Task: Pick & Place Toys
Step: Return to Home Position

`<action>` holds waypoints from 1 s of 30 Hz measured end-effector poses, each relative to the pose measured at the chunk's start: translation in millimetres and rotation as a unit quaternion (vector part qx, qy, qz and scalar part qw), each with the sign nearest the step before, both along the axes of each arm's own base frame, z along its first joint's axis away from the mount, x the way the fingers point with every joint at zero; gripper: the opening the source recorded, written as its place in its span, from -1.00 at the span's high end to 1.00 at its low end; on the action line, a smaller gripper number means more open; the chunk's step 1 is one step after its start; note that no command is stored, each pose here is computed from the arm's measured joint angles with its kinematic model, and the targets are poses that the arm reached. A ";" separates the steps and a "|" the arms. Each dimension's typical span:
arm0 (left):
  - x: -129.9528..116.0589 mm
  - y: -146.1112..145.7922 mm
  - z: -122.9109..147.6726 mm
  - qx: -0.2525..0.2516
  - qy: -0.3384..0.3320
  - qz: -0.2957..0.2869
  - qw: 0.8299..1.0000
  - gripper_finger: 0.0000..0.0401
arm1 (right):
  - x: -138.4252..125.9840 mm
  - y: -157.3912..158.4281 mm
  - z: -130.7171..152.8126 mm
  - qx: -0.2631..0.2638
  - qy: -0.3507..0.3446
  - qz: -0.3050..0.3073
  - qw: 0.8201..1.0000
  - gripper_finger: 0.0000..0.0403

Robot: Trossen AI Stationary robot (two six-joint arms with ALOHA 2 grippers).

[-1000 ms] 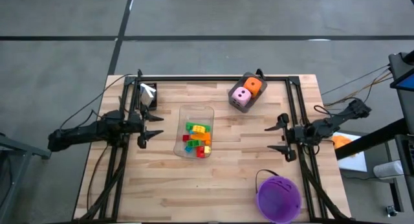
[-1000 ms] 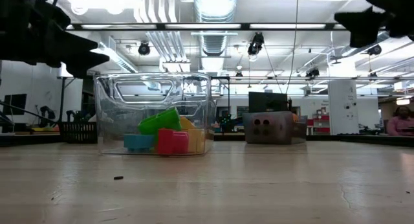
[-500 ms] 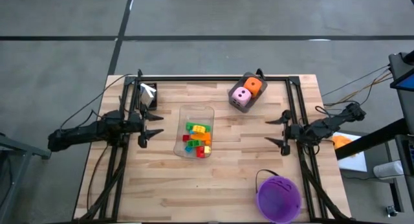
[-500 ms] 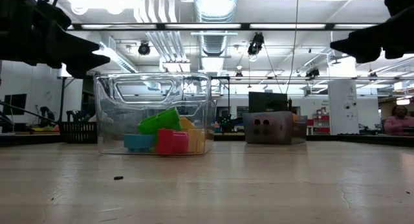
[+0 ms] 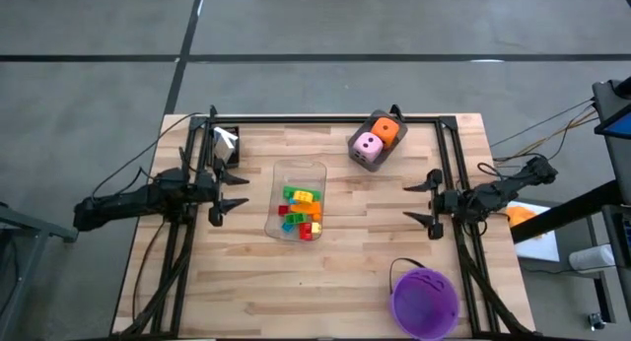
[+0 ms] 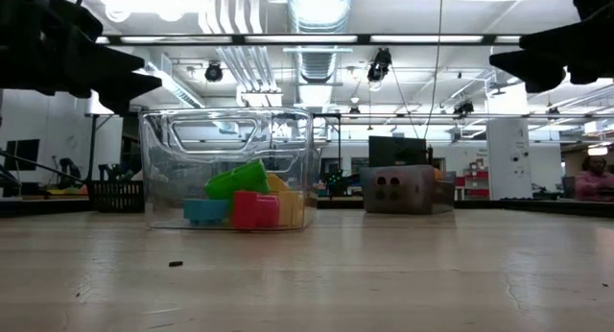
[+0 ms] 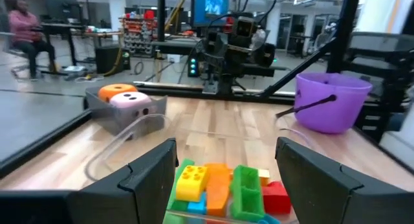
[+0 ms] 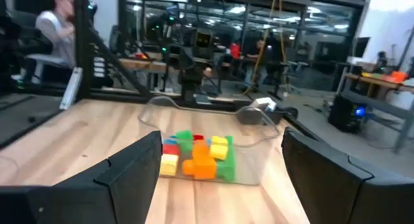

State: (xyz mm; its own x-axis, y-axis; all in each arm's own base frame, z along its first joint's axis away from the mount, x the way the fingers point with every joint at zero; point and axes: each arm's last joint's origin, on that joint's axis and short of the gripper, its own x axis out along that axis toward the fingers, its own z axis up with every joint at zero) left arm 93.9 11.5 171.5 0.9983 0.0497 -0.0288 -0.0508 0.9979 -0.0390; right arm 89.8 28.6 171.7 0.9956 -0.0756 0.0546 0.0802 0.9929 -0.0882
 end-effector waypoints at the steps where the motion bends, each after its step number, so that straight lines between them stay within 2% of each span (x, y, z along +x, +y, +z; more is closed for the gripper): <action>1: 0.1 -0.2 0.2 -0.004 -0.002 -0.004 1.000 -0.33 | 0.2 0.5 -0.1 0.001 -0.001 0.008 1.000 -0.55; 5: 1.1 -1.4 -1.0 -0.015 -0.014 -0.028 0.999 -0.33 | -0.2 6.6 -0.7 -0.007 -0.001 0.116 0.993 -0.55; 6: 1.2 -1.7 -1.1 -0.015 -0.016 -0.033 0.999 -0.33 | -0.2 7.2 -0.9 -0.007 0.000 0.125 0.992 -0.55; 13: 1.2 -1.5 -1.0 -0.008 -0.016 -0.038 0.999 -0.33 | 1.5 1.7 -1.0 -0.009 0.001 0.085 0.996 -0.55; 21: 0.3 4.2 -0.6 -0.010 -0.015 -0.032 0.999 -0.33 | 5.5 -13.6 -1.6 -0.016 0.005 0.006 1.000 -0.55; 30: 3.5 8.0 -5.0 -0.035 0.015 -0.035 0.999 -0.33 | 7.6 -20.0 -3.3 -0.012 0.015 -0.021 1.000 -0.55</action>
State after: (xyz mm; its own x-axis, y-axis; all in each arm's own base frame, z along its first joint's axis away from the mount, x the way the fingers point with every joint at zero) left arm 97.4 19.5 166.6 0.9979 -0.0227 -0.0601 0.0160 0.9939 -0.1091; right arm 97.4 8.6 168.4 0.9927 -0.1172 0.0265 0.1195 0.9862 -0.1144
